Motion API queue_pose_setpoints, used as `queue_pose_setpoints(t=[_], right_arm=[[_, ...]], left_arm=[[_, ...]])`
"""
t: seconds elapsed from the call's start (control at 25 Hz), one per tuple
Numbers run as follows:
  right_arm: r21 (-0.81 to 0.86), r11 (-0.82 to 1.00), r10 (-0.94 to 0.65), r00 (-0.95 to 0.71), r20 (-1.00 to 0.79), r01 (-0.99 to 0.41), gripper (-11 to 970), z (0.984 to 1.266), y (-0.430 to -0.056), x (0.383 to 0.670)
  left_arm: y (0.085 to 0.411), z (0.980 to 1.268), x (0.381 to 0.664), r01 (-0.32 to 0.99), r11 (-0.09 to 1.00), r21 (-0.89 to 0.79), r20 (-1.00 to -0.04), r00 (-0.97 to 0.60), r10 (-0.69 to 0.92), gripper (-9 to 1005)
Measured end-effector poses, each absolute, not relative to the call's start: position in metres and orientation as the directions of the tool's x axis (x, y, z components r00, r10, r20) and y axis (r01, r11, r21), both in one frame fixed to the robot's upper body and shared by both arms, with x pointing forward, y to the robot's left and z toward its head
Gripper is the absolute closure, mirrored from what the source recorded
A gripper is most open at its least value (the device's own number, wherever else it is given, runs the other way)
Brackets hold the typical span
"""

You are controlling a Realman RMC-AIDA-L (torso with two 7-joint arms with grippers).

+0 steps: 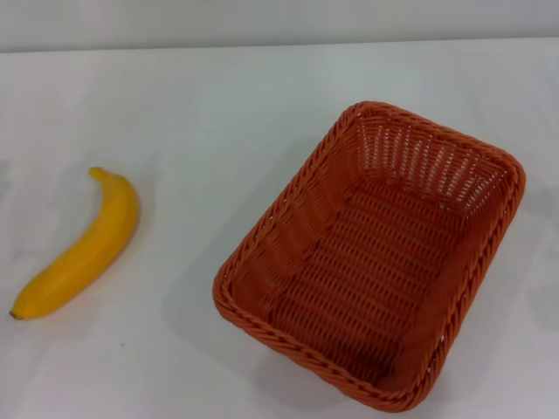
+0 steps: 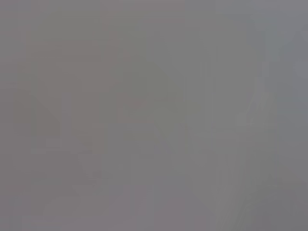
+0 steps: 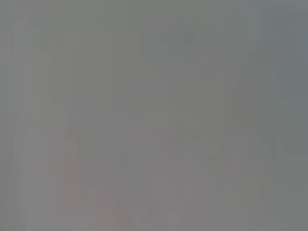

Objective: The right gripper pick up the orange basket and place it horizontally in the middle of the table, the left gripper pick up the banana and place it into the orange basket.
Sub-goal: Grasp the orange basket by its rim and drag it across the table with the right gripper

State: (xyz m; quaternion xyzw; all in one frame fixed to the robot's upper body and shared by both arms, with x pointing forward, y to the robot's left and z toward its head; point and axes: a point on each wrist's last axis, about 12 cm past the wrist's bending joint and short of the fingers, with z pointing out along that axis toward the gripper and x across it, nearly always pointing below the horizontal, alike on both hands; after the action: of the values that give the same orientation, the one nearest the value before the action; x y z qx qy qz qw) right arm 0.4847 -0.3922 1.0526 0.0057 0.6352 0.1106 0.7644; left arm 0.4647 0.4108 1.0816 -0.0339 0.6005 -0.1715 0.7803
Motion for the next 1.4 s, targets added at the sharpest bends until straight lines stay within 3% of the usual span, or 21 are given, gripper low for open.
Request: queue_pose_setpoints(t=[0.32, 0.76, 1.2, 1.24, 1.4], right_arm=[[0.153, 0.963, 0.188, 0.148, -0.971, -0.22, 111, 1.062, -0.4, 0.489], [0.067, 0.882, 0.085, 0.016, -0.996, -0.467, 112, 1.139, -0.408, 0.533], [-0.066, 0.792, -0.208, -0.166, -0.964, -0.607, 114, 1.219, -0.359, 0.579], [-0.082, 0.776, -0.287, -0.235, -0.928, -0.625, 114, 1.236, -0.339, 0.59], [-0.105, 0.725, -0.423, -0.32, -0.848, -0.68, 115, 1.256, -0.307, 0.602]], left_arm=[[0.411, 1.082, 0.465, 0.247, 0.926, -0.284, -0.923, 0.193, -0.334, 180], [0.41, 1.079, 0.462, 0.249, 0.923, -0.291, -0.924, 0.175, -0.339, 180], [0.41, 1.075, 0.455, 0.247, 0.914, -0.322, -0.918, 0.156, -0.365, 180], [0.41, 1.074, 0.455, 0.249, 0.913, -0.323, -0.918, 0.154, -0.366, 180], [0.41, 1.075, 0.452, 0.259, 0.912, -0.319, -0.917, 0.159, -0.366, 180]])
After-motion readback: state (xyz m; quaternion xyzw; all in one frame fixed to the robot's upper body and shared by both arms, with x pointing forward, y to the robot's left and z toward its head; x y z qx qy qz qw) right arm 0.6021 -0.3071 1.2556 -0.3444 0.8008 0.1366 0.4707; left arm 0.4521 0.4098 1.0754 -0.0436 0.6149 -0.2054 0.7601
